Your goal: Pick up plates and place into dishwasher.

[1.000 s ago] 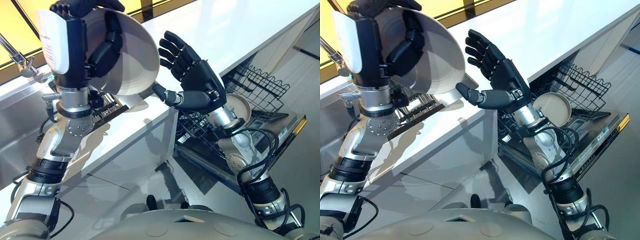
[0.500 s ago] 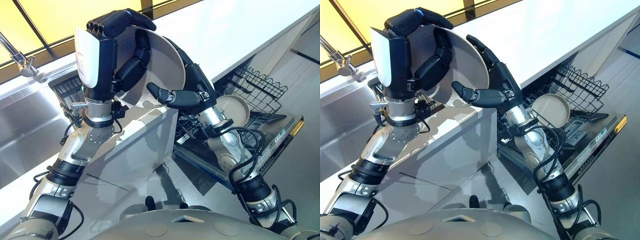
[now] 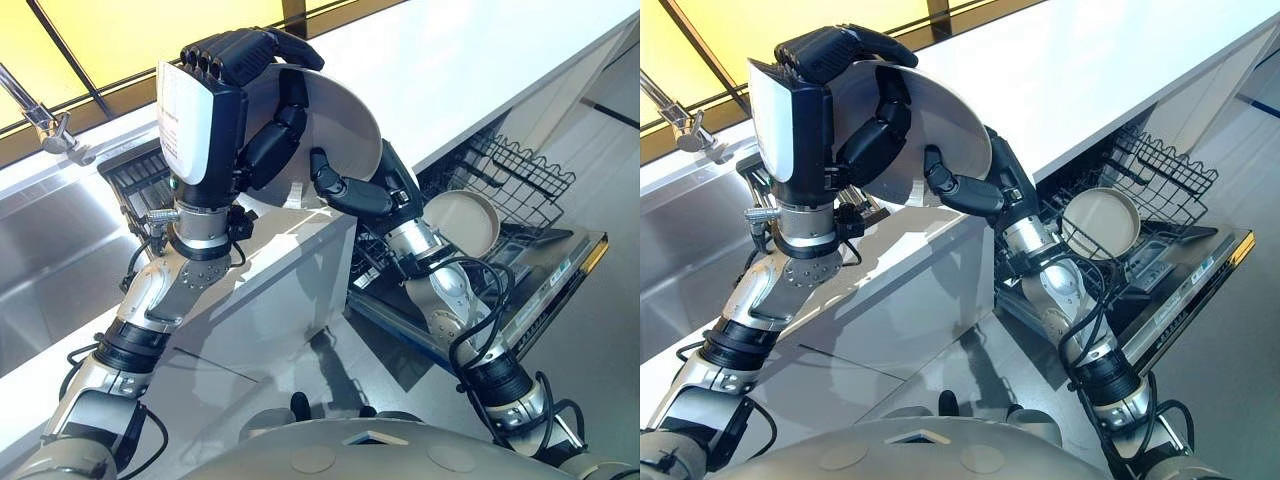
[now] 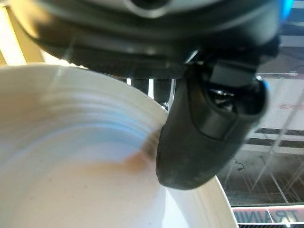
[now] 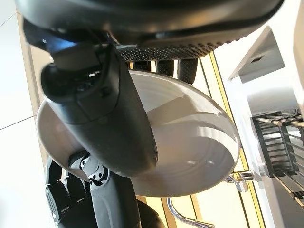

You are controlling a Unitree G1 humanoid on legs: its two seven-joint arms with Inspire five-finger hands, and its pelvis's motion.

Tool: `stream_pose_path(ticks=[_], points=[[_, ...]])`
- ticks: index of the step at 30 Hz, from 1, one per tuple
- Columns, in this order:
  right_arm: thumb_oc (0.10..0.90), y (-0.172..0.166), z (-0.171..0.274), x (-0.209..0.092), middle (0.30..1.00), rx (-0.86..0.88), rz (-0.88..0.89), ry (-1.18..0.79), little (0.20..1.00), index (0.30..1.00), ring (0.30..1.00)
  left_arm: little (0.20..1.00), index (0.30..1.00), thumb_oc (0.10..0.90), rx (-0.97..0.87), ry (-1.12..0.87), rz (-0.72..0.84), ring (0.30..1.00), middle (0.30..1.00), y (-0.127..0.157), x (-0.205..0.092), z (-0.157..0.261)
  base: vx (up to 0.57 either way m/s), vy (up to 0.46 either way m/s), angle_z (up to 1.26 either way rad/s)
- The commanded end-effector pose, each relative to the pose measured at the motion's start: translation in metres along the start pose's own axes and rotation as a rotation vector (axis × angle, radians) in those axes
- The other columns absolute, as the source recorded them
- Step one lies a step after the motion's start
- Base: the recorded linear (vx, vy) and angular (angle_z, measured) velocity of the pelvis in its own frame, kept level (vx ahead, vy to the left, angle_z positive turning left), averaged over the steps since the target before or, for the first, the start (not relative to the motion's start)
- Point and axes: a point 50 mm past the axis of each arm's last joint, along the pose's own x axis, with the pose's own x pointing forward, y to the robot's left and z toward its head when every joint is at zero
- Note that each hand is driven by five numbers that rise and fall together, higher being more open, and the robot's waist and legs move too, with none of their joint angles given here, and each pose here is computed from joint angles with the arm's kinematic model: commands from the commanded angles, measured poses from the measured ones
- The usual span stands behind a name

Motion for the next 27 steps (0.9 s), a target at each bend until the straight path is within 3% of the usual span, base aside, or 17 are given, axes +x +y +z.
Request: stream_pose_path(ticks=[1, 3, 9, 11, 18, 27], points=[[0.1, -0.011, 0.037, 0.002, 0.3, 0.026, -0.075, -0.239, 0.2, 0.3, 0.3, 0.9, 0.9, 0.8, -0.493, -0.02, 0.108, 0.9, 0.9, 0.02, 0.024, 0.017, 0.0, -0.002, 0.07], [0.1, -0.015, 0.037, -0.001, 0.3, 0.023, -0.109, -0.256, 0.2, 0.3, 0.3, 0.9, 0.9, 0.8, -0.686, 0.069, 0.086, 0.9, 0.9, 0.016, 0.016, 0.012, 0.01, -0.005, 0.05], [0.1, -0.04, 0.052, -0.018, 0.3, -0.044, -0.277, -0.382, 0.2, 0.3, 0.3, 0.9, 0.9, 0.8, -0.898, 0.303, -0.034, 0.9, 0.9, 0.004, -0.013, -0.011, 0.0, 0.0, 0.0], [0.1, -0.058, 0.062, -0.028, 0.3, -0.126, -0.399, -0.451, 0.2, 0.3, 0.3, 0.9, 0.9, 0.8, -0.896, 0.41, -0.077, 0.9, 0.9, 0.004, -0.03, -0.024, 0.0, 0.0, 0.0], [0.1, -0.109, 0.075, -0.058, 0.3, -0.302, -0.754, -0.511, 0.2, 0.3, 0.3, 0.9, 0.9, 0.8, -0.862, 0.642, 0.01, 0.9, 0.9, 0.024, -0.077, -0.054, 0.03, 0.003, 0.03], [0.1, -0.166, 0.067, -0.093, 0.3, -0.674, -1.086, -0.245, 0.2, 0.3, 0.3, 0.9, 0.9, 0.8, -0.752, 0.854, 0.199, 0.9, 0.9, 0.046, -0.122, -0.076, 0.04, -0.009, 0.09]])
